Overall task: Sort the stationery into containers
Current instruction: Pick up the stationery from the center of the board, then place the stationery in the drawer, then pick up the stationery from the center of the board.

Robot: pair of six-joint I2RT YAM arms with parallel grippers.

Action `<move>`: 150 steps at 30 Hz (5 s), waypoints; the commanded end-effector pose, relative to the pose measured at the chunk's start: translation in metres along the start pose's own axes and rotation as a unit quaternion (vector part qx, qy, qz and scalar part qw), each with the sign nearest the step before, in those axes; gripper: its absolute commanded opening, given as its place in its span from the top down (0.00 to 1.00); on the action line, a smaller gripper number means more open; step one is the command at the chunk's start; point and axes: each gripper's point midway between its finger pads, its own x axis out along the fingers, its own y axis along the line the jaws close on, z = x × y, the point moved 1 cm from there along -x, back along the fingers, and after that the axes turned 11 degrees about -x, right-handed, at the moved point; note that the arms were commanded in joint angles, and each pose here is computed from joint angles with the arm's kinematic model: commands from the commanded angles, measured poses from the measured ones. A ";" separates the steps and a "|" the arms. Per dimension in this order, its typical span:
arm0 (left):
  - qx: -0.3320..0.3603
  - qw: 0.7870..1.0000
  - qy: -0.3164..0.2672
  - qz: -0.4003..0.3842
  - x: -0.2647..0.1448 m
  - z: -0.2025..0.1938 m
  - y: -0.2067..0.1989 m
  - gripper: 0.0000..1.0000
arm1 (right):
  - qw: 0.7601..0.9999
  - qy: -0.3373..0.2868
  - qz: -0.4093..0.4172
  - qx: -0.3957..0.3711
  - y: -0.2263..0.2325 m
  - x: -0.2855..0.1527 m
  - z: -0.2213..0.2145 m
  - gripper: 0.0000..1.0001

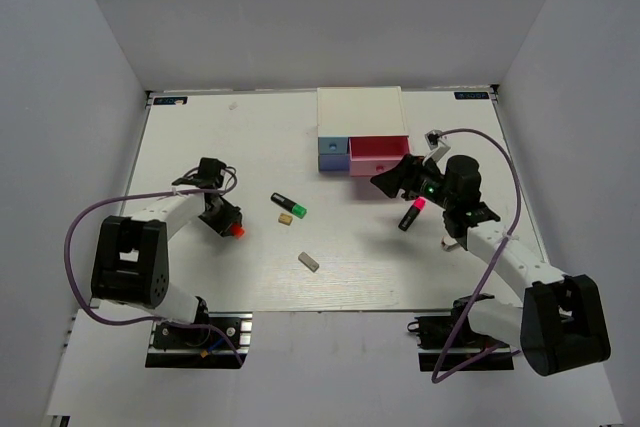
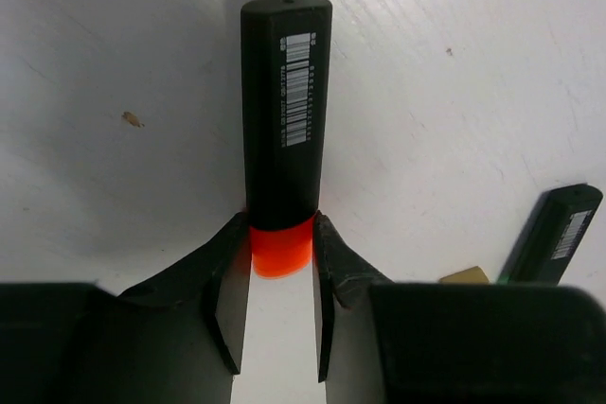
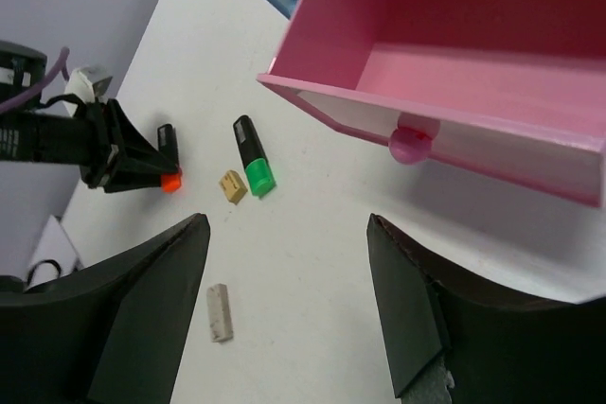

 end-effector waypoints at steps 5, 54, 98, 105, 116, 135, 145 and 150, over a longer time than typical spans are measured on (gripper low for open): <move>0.108 0.978 0.005 -0.178 -0.046 -0.010 -0.060 0.93 | 0.979 -0.035 0.002 -0.200 -0.002 -0.014 0.020 0.10; 0.658 0.528 -0.131 -0.521 -0.181 -0.207 -0.340 0.31 | 0.941 0.100 -0.106 -0.307 -0.091 -0.044 -0.014 0.30; 0.252 0.893 -0.077 -0.366 -0.132 -0.093 -0.136 0.01 | 0.493 0.252 0.377 -0.743 -0.139 -0.037 -0.078 0.25; 0.248 0.899 -0.054 -0.357 -0.123 -0.099 -0.138 0.01 | 0.468 0.249 0.386 -0.755 -0.142 -0.027 -0.086 0.25; 0.206 0.927 -0.011 -0.314 -0.096 -0.099 -0.133 0.01 | 0.438 0.287 0.481 -0.703 -0.144 -0.038 -0.114 0.42; 0.126 0.964 0.022 -0.234 -0.077 -0.093 -0.152 0.01 | 0.541 0.264 0.486 -0.634 -0.089 -0.075 -0.125 0.91; 0.125 0.980 -0.008 -0.155 -0.062 -0.081 -0.131 0.01 | 0.645 0.111 0.394 -0.645 -0.020 -0.046 -0.030 0.95; 0.117 0.984 -0.011 -0.137 -0.052 -0.078 -0.127 0.01 | 0.684 0.043 0.330 -0.649 0.008 -0.031 0.040 0.95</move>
